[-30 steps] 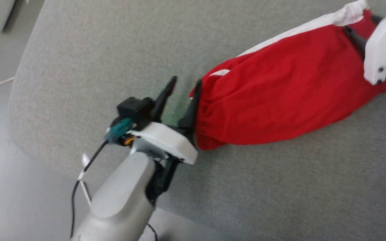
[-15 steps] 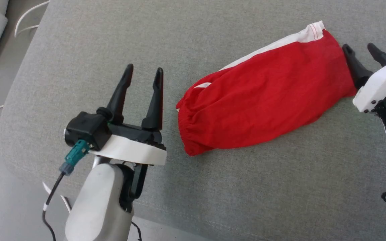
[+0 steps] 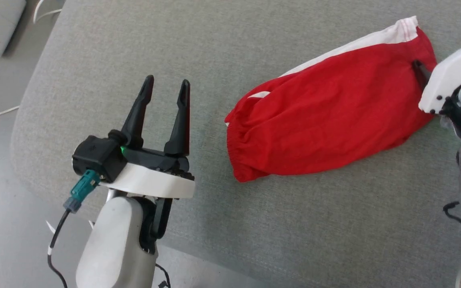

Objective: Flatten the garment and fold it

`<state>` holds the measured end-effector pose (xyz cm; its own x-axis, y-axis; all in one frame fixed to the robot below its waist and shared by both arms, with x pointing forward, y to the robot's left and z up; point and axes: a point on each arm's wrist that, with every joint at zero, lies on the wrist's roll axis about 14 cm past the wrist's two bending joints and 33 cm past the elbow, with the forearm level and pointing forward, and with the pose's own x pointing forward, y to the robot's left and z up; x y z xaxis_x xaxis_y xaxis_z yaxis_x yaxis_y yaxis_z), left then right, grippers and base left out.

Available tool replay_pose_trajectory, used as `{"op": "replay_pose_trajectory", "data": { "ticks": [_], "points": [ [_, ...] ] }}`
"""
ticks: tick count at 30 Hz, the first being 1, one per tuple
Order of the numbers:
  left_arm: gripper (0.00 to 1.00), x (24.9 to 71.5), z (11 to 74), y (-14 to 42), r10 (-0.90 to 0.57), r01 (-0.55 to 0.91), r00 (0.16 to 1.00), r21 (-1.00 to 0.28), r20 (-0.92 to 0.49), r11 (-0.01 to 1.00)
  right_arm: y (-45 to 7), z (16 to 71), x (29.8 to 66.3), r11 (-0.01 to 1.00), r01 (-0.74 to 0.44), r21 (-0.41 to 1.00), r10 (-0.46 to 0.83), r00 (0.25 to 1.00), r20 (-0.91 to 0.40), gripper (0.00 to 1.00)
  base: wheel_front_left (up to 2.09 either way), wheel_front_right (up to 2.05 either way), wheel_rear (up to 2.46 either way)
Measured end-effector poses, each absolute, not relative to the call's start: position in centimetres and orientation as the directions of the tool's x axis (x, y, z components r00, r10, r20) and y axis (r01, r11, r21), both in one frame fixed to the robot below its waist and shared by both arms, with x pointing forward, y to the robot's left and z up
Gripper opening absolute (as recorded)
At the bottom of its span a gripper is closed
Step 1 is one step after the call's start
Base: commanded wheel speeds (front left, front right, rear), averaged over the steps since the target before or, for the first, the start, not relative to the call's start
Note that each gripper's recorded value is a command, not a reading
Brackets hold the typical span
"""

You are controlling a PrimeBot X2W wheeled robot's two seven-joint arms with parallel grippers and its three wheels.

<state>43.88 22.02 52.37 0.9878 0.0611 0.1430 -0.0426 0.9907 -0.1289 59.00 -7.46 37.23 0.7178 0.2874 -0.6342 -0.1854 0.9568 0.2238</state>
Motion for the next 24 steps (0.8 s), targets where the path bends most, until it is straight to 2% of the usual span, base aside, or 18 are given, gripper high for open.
{"op": "replay_pose_trajectory", "data": {
  "ticks": [3,4,6,7,14,20,24],
  "points": [
    [1.00,43.7,52.1,22.1,0.066,-0.047,0.989,-0.134,0.135,0.990,-6.7,36.9,59.0,0.959,-0.206,0.195,0.283,0.672,-0.684,1.00,0.00,0.00,0.00],
    [1.00,43.7,52.1,22.1,0.066,-0.048,0.989,-0.136,0.134,0.990,-6.6,37.0,58.9,0.959,-0.210,0.192,0.284,0.664,-0.692,0.45,0.00,0.00,0.00],
    [1.00,43.7,52.1,22.0,0.065,-0.046,0.989,-0.138,0.133,0.989,-6.4,37.2,58.8,0.958,-0.211,0.196,0.288,0.664,-0.690,0.19,0.00,0.00,0.00],
    [1.00,43.7,52.0,22.0,0.065,-0.047,0.989,-0.140,0.131,0.989,-6.4,37.4,58.7,0.957,-0.211,0.197,0.288,0.669,-0.685,0.00,0.00,0.00,0.00],
    [1.00,43.5,51.2,21.0,0.043,-0.025,0.993,-0.157,0.109,0.987,-9.0,38.7,57.7,0.967,-0.175,0.186,0.254,0.739,-0.624,0.00,0.00,0.00,0.00],
    [1.00,43.2,50.3,19.8,0.006,0.007,0.997,-0.159,0.081,0.987,-15.1,41.7,56.4,0.989,-0.083,0.124,0.138,0.830,-0.540,0.00,0.00,0.00,0.00],
    [1.00,43.1,50.1,18.7,-0.032,0.044,0.997,-0.160,0.075,0.986,-19.9,43.2,54.2,0.997,0.009,0.076,0.031,0.856,-0.516,0.00,0.00,0.00,0.00]
  ]
}}
